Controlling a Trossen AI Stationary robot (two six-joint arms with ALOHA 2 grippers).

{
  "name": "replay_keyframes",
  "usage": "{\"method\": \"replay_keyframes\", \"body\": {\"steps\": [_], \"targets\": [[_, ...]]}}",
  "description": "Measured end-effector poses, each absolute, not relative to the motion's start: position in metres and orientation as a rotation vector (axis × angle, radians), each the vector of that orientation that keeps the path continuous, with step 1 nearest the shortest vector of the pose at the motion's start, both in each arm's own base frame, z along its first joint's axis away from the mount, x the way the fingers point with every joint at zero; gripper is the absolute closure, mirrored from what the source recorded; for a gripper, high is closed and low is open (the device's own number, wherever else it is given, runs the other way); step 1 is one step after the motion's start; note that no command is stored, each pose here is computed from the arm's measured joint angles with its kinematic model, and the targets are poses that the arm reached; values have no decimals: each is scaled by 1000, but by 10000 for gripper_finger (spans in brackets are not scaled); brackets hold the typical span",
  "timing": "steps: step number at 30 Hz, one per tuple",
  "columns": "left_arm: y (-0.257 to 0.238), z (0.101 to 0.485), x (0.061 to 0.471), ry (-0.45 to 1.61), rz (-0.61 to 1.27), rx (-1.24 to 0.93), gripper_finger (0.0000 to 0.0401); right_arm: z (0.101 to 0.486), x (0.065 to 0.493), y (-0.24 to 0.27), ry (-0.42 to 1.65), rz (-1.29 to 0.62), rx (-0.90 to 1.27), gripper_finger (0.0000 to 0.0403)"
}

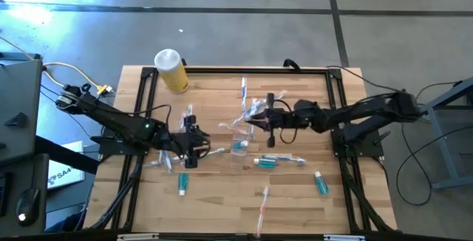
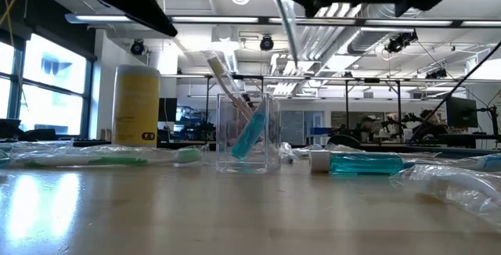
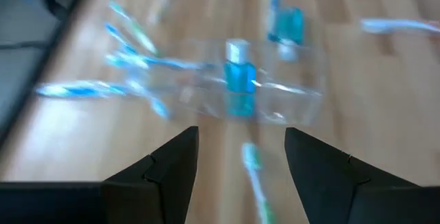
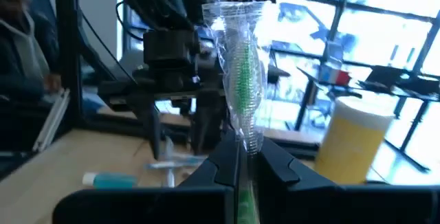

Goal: Pick & Place toothbrushing station
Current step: Put the green toothbrush into the transparent organizer

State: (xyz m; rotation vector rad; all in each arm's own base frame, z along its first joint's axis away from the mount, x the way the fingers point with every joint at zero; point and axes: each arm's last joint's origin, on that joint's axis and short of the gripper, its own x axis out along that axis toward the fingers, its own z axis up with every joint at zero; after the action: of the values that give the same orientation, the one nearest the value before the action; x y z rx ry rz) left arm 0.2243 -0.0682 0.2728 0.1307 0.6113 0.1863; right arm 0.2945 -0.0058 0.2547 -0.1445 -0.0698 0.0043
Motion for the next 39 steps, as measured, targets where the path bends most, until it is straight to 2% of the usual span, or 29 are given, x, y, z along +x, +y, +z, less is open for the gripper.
{"method": "replay_keyframes", "body": {"steps": [6, 17, 28, 39], "targets": [[-69, 277, 227, 563, 190, 155, 192, 223, 315, -26, -84, 36, -145, 390], [-71, 273, 225, 603, 156, -28, 192, 197, 325, -54, -191, 141, -115, 390], [-69, 275, 227, 571, 215, 76, 192, 164, 342, -74, -149, 231, -23, 390], [-68, 274, 226, 585, 223, 112, 192, 155, 342, -82, -86, 203, 15, 381]]}}
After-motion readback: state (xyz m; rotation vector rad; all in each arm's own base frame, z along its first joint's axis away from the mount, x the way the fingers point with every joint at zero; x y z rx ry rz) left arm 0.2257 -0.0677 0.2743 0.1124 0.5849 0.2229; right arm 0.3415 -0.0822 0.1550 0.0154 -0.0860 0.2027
